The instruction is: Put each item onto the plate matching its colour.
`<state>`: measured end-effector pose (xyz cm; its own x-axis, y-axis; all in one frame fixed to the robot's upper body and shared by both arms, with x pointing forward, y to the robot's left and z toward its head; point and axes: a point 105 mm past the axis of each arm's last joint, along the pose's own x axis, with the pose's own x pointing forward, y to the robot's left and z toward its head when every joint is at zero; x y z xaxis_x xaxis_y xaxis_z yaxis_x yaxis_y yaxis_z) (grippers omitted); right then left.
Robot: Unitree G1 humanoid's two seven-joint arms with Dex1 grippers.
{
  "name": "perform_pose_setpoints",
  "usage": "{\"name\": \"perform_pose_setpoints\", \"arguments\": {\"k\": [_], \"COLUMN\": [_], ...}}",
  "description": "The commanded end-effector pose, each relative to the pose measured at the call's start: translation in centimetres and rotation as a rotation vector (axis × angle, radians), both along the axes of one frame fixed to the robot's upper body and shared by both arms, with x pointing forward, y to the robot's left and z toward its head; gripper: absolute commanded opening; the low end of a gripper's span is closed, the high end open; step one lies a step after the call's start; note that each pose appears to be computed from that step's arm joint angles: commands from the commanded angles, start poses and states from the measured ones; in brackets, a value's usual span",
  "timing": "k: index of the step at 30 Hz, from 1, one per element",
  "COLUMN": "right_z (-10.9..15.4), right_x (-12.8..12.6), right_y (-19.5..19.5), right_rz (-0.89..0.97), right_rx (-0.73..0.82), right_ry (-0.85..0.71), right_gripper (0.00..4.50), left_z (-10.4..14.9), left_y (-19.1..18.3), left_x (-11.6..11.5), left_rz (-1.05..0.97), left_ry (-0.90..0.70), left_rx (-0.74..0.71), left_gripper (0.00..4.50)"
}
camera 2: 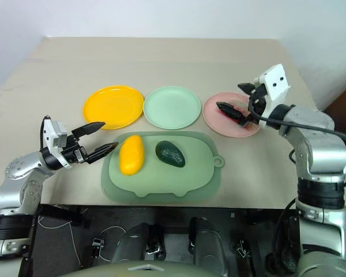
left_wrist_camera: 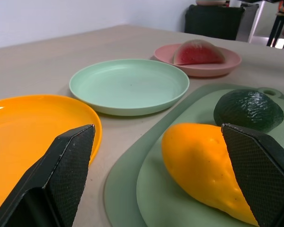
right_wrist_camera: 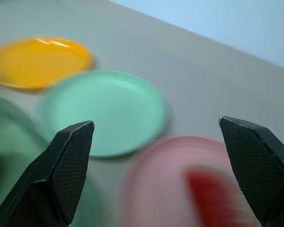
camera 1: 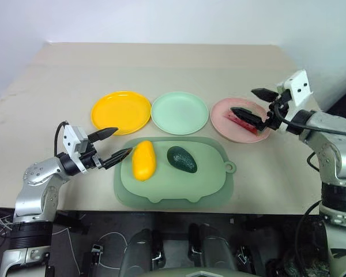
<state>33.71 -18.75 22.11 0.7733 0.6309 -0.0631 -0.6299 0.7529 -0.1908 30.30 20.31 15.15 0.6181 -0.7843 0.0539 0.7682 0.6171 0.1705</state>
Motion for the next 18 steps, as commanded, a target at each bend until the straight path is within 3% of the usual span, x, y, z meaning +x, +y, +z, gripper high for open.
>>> {"name": "perform_pose_setpoints", "arguments": {"k": [1,9,18], "right_z": [0.3,-1.4,-3.1], "right_x": [-1.6,-4.2,-5.6], "right_y": [1.4,3.5,3.2], "right_rz": [0.074,0.179,0.228], "right_rx": [0.046,0.071,0.018], "right_ry": [-0.003,0.06,0.132], "right_gripper": [4.48,4.48,4.48], "left_z": [1.4,2.0,2.1], "left_y": [0.4,1.3,1.2], "left_x": [-0.1,0.1,-0.6], "left_rz": [-0.001,0.013,0.025], "left_ry": [-0.039,-0.037,-0.024], "left_rx": [0.002,-0.008,-0.018], "left_gripper": [4.5,4.5,4.5]}}
